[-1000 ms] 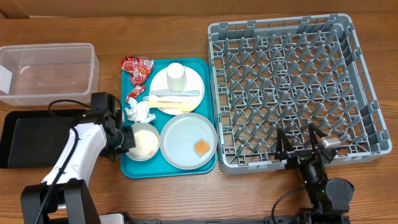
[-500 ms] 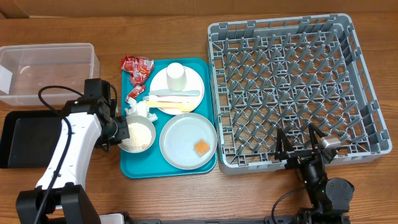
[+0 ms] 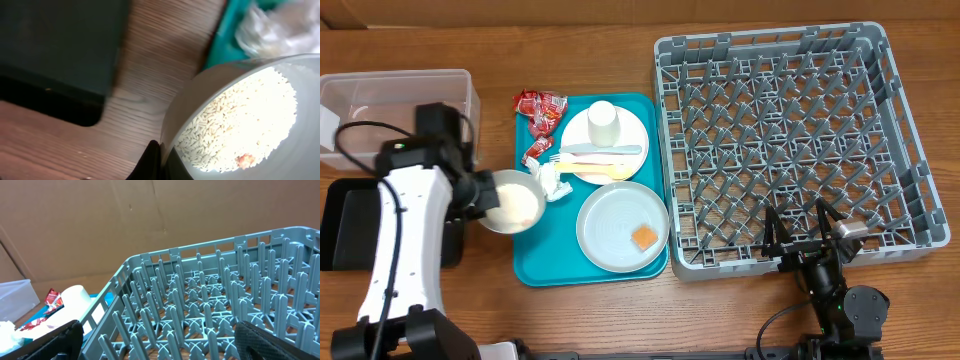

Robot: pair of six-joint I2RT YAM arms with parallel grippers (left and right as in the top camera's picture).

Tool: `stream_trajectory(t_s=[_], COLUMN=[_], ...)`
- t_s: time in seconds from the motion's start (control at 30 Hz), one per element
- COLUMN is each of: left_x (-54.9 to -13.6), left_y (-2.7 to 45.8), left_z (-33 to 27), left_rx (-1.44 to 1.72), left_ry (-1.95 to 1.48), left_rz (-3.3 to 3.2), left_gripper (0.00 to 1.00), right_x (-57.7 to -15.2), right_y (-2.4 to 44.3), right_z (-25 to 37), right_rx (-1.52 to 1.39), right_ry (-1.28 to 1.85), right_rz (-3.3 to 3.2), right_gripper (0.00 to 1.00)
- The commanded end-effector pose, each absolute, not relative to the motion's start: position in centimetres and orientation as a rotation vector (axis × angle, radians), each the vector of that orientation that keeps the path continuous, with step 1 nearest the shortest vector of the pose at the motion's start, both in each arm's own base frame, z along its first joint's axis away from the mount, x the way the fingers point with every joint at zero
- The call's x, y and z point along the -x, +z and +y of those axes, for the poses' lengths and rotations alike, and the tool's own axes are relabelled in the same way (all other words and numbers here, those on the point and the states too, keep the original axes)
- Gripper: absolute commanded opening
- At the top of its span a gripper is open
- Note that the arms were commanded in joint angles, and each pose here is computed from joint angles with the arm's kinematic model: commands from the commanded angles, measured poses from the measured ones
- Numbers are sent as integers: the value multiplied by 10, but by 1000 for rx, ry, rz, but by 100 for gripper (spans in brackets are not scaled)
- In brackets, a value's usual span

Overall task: Sort waste into correct bins and load items into the dishwasher rack
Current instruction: 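Lift the bowl and carry it left over the black tray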

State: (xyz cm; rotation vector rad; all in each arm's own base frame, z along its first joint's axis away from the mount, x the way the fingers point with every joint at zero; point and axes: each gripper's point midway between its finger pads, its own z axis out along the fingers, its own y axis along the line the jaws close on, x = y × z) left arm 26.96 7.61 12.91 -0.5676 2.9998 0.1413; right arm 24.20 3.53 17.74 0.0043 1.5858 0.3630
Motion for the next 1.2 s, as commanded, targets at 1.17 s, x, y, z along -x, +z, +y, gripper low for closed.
stream_trajectory(t_s=[1.17], left_x=[-262], left_y=[198], left_z=[283], left_rx=[7], left_ry=[1204], left_rz=[2827], left_gripper=[4], right_x=[-242], right_y=[176], right_z=[38], right_rx=[9], right_ry=[367], right_rz=[1580], right_gripper=[100])
